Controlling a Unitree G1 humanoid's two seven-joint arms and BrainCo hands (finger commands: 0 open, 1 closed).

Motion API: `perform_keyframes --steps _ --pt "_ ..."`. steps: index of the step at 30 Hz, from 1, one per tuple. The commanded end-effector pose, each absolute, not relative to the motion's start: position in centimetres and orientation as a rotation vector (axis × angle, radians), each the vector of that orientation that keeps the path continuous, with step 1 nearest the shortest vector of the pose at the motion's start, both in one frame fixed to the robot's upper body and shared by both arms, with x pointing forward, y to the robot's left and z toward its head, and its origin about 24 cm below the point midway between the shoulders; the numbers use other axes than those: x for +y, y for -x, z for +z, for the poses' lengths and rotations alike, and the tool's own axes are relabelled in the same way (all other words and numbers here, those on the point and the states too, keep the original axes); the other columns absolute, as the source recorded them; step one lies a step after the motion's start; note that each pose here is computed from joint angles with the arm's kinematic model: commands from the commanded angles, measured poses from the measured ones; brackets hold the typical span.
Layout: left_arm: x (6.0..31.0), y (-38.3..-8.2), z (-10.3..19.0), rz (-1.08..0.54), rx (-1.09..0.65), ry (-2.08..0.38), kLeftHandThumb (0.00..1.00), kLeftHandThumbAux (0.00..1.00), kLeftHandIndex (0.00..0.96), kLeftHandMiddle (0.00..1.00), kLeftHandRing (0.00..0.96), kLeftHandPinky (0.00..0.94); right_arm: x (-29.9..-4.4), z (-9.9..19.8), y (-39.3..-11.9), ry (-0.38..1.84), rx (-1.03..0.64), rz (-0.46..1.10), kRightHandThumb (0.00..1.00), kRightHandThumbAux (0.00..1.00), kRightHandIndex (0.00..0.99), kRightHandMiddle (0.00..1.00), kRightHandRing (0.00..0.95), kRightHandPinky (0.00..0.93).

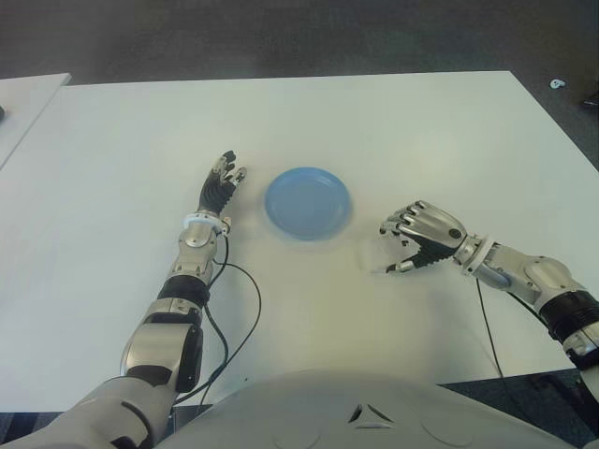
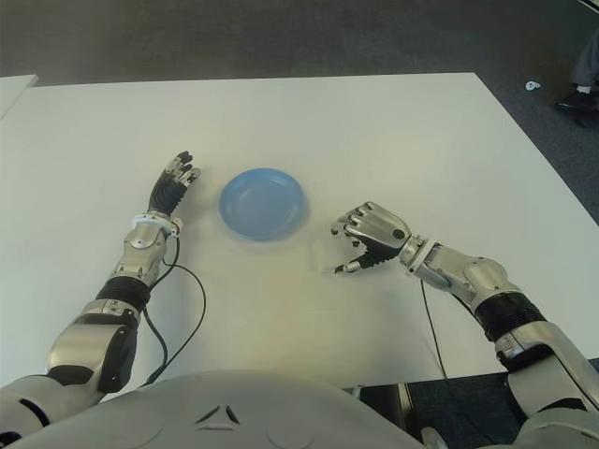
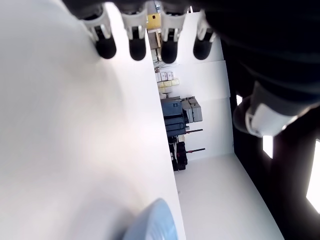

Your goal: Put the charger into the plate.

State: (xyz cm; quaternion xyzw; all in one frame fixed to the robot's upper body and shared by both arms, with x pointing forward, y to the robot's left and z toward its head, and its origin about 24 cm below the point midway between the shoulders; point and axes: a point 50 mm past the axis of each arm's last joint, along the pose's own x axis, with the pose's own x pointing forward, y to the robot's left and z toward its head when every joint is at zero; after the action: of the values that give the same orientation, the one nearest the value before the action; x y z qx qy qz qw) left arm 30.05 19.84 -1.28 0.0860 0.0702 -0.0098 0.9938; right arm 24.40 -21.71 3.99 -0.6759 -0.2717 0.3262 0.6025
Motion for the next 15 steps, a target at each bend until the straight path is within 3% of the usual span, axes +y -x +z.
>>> perform_keyframes --steps 1,3,6,15 --pt "19.30 -28.90 -3.17 -0.038 0.230 -0.164 0.000 0.516 0.032 0.086 0.061 0.046 -21.95 4.21 -24.05 1.609 -0.653 0.792 0.420 0.442 0.485 0.690 0.676 0.701" --pt "19.30 -28.90 -3.17 -0.038 0.229 -0.164 0.000 0.516 0.034 0.089 0.062 0.044 -21.99 4.25 -23.99 1.614 -0.664 0.787 0.585 0.597 0.455 0.720 0.705 0.741" --pt "19.29 -28.90 -3.15 -0.040 0.226 -0.163 0.000 0.517 0.035 0.092 0.064 0.044 -22.14 4.18 -23.84 1.625 -0.684 0.765 0.671 0.670 0.445 0.761 0.753 0.795" --pt "19.24 -28.91 -3.11 -0.040 0.225 -0.159 0.000 0.522 0.043 0.095 0.066 0.049 -22.52 4.43 -23.70 1.704 -0.702 0.728 0.733 0.706 0.441 0.860 0.860 0.870"
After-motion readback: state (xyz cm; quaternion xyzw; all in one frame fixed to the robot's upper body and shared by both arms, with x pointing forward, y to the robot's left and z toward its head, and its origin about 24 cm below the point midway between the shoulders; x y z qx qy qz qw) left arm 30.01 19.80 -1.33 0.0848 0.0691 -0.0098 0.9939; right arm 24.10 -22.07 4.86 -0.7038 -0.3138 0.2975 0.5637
